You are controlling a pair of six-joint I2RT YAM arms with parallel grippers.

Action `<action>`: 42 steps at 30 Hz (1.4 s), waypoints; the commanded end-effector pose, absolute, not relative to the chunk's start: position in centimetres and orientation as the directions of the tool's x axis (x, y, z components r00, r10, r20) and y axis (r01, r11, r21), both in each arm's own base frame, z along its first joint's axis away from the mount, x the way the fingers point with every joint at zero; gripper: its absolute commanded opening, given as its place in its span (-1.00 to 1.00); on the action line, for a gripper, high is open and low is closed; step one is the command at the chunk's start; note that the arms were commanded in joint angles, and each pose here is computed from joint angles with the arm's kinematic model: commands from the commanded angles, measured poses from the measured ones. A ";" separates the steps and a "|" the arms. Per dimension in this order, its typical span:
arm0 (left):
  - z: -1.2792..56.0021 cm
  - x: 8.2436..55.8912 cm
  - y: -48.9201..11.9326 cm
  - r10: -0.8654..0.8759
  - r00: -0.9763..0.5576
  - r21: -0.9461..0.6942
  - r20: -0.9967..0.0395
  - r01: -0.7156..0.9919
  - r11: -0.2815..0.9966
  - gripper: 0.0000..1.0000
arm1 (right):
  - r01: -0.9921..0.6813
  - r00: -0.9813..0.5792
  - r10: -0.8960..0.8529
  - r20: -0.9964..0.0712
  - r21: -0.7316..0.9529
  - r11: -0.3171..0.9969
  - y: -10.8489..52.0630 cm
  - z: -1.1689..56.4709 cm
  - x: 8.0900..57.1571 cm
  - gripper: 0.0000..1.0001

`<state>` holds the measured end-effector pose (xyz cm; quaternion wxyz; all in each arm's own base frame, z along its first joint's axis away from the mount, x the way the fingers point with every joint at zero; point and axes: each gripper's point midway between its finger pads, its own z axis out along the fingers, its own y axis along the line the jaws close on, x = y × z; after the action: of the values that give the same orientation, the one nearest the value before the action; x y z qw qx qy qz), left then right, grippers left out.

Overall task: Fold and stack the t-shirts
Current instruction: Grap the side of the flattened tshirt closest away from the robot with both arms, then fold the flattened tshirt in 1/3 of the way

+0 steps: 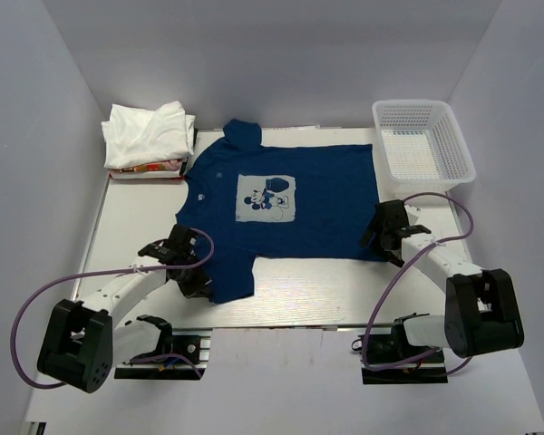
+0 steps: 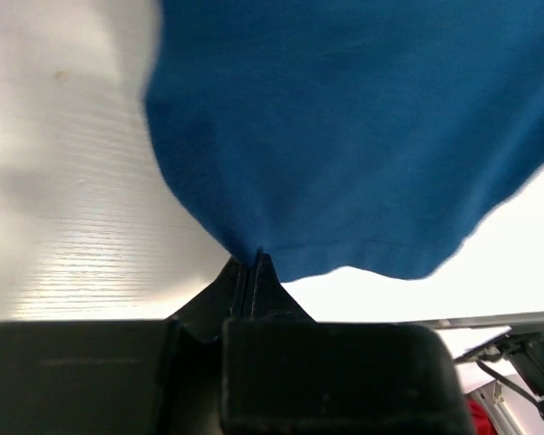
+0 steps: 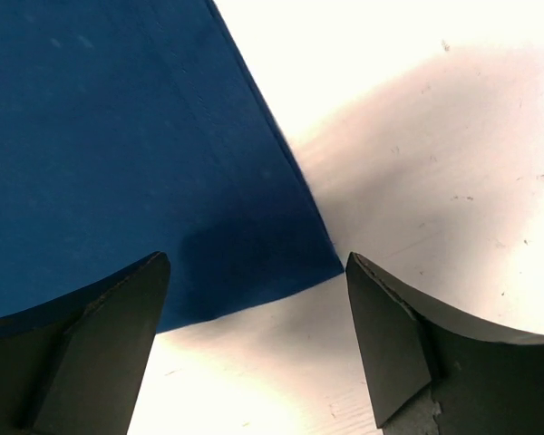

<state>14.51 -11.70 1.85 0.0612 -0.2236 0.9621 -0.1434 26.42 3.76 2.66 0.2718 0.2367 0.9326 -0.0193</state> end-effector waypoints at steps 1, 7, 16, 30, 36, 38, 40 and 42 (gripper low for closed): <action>4.6 17.0 -13.2 -0.403 -0.905 -0.407 -0.137 -0.320 0.856 -1.00 | 0.429 -0.752 0.424 -0.504 0.114 0.896 4.2 2.2 26.9 0.64; 7.2 19.3 -15.2 -0.393 -0.898 -0.526 -0.196 -0.242 0.815 -1.00 | 0.428 -0.770 0.421 -0.479 0.103 0.898 4.5 1.1 27.5 -0.07; 12.2 24.6 -17.0 -0.378 -0.860 -0.596 -0.344 -0.111 0.795 -1.00 | 0.395 -0.759 0.396 -0.517 0.117 0.911 4.7 3.0 28.7 -0.92; 16.7 39.7 -15.8 -0.453 -0.704 -0.484 -0.547 -0.176 0.857 -1.00 | 0.353 -0.729 0.353 -0.586 0.120 0.928 5.6 8.0 35.7 -1.00; 17.2 45.1 -15.1 -0.481 -0.676 -0.462 -0.558 -0.229 0.857 -1.00 | 0.372 -0.735 0.352 -0.579 0.090 0.924 5.3 8.5 39.2 -1.00; 17.1 46.6 -13.7 -0.494 -0.655 -0.450 -0.571 -0.254 0.856 -1.00 | 0.379 -0.728 0.353 -0.588 0.085 0.921 5.3 8.8 40.9 -1.00; 16.8 48.5 -13.0 -0.507 -0.636 -0.440 -0.582 -0.278 0.854 -1.00 | 0.384 -0.720 0.353 -0.597 0.081 0.920 5.0 9.4 41.9 -1.00; 17.4 50.2 -12.6 -0.507 -0.623 -0.440 -0.596 -0.275 0.855 -1.00 | 0.389 -0.718 0.355 -0.599 0.078 0.918 4.8 9.4 43.1 -1.00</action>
<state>48.01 -14.16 14.91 0.3398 -0.2148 0.9000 -0.1688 41.89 5.97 8.36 0.3120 0.1976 0.9293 -0.0064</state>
